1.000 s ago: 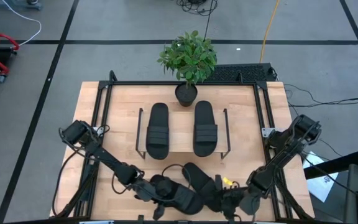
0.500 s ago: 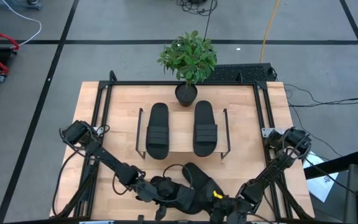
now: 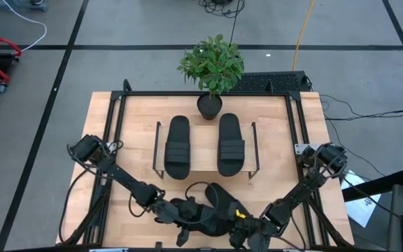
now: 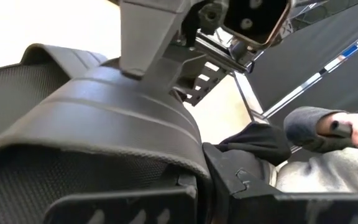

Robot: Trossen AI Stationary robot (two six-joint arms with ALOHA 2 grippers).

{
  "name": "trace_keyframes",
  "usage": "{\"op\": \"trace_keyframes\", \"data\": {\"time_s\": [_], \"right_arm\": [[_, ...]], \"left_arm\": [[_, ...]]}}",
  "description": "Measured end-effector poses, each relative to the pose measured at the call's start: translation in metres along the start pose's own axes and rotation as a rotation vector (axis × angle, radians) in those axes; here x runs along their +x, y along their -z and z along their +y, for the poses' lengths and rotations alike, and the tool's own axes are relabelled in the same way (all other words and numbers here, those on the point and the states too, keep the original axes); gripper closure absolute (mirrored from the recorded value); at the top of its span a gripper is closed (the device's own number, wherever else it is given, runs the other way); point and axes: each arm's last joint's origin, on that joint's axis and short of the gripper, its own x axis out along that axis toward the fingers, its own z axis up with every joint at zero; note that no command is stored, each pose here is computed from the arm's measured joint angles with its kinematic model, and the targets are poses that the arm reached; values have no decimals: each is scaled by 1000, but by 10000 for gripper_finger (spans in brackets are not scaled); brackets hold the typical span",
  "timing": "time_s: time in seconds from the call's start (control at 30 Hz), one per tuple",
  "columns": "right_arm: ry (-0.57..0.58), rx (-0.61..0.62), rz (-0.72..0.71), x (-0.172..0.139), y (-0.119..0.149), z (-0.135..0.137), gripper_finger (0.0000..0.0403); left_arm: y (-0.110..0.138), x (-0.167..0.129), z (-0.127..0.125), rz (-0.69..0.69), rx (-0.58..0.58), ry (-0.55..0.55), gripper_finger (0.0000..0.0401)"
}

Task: Pick and place slides into the shelf
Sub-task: Put the left black slide under the shelf

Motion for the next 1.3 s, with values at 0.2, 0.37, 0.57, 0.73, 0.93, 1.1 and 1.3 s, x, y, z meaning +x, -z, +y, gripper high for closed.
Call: {"op": "trace_keyframes", "data": {"time_s": [0.2, 0.37, 0.57, 0.73, 0.93, 1.1, 1.3], "right_arm": [[-8, -12, 4, 7, 3, -4, 227], [-52, 20, -42, 15, 5, -9, 242], [-67, 8, -52, 17, 5, -9, 357], [-49, -5, -44, 13, 4, -7, 391], [11, -16, -8, -2, -2, 1, 399], [5, 0, -22, -19, -8, 12, 400], [-3, -58, 24, -41, -18, 18, 401]], "left_arm": [[-2, 1, 0, 2, 8, 17, 400], [-4, 1, 3, 18, 8, 23, 400], [-2, 0, 0, 23, 11, 24, 400], [1, 0, -3, 32, 30, 22, 393], [9, -2, -13, 65, 69, 55, 350], [14, -8, -24, 124, 174, 123, 311], [16, -26, -37, 217, 239, 117, 274]]}}
